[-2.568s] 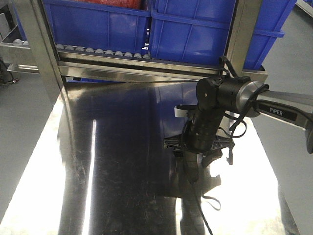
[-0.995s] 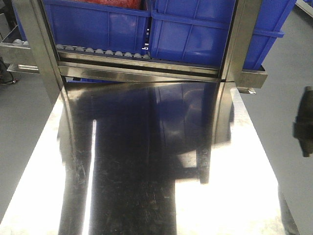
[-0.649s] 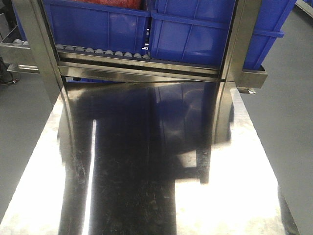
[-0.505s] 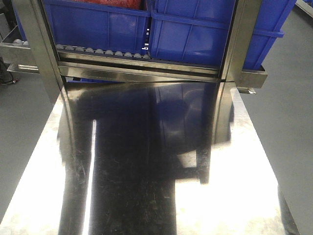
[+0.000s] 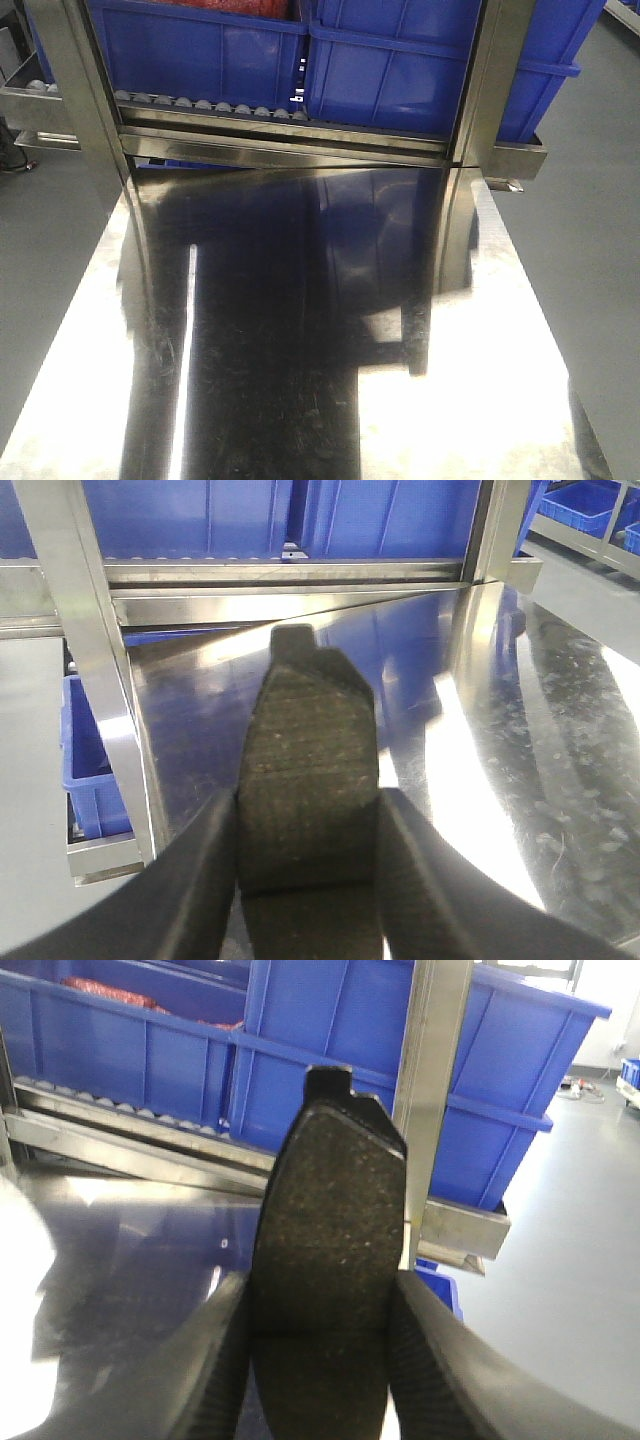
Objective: Move and align brake pads A on conveyor
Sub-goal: 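Back away from the steel table and turn the base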
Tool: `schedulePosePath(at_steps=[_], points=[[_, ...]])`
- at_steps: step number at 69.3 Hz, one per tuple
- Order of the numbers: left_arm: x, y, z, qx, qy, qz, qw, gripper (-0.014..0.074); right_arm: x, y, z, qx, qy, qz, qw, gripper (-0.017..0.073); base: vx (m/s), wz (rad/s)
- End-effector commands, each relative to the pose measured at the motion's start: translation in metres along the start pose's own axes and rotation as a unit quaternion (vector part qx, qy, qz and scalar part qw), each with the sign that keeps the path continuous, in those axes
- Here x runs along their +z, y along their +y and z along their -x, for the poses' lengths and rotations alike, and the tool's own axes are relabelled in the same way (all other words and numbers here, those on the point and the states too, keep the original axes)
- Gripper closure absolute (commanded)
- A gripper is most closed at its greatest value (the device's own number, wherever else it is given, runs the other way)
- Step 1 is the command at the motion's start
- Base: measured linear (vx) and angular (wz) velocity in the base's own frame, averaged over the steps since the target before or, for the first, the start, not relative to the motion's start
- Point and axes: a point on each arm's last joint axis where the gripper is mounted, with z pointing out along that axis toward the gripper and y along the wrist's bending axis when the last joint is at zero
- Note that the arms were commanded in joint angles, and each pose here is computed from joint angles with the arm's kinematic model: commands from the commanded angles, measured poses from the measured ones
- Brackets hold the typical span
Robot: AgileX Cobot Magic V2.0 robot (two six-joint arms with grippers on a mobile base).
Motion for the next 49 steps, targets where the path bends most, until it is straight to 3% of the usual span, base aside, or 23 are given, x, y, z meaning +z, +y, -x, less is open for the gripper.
schedulePosePath(at_steps=[1,49], points=[[-0.0027,-0.0021,0.0157,0.002,-0.054,-0.01,0.998,0.0599,-0.0028,-0.0032,0.019,-0.004,-0.064,-0.014,0.998,0.0561,0.0,0.0],[-0.0026,-0.002,0.0155,0.003,-0.053,-0.01,0.999,0.0599,-0.0028,-0.0032,0.0189,-0.004,-0.063,-0.014,0.998,0.0561,-0.01,0.04]])
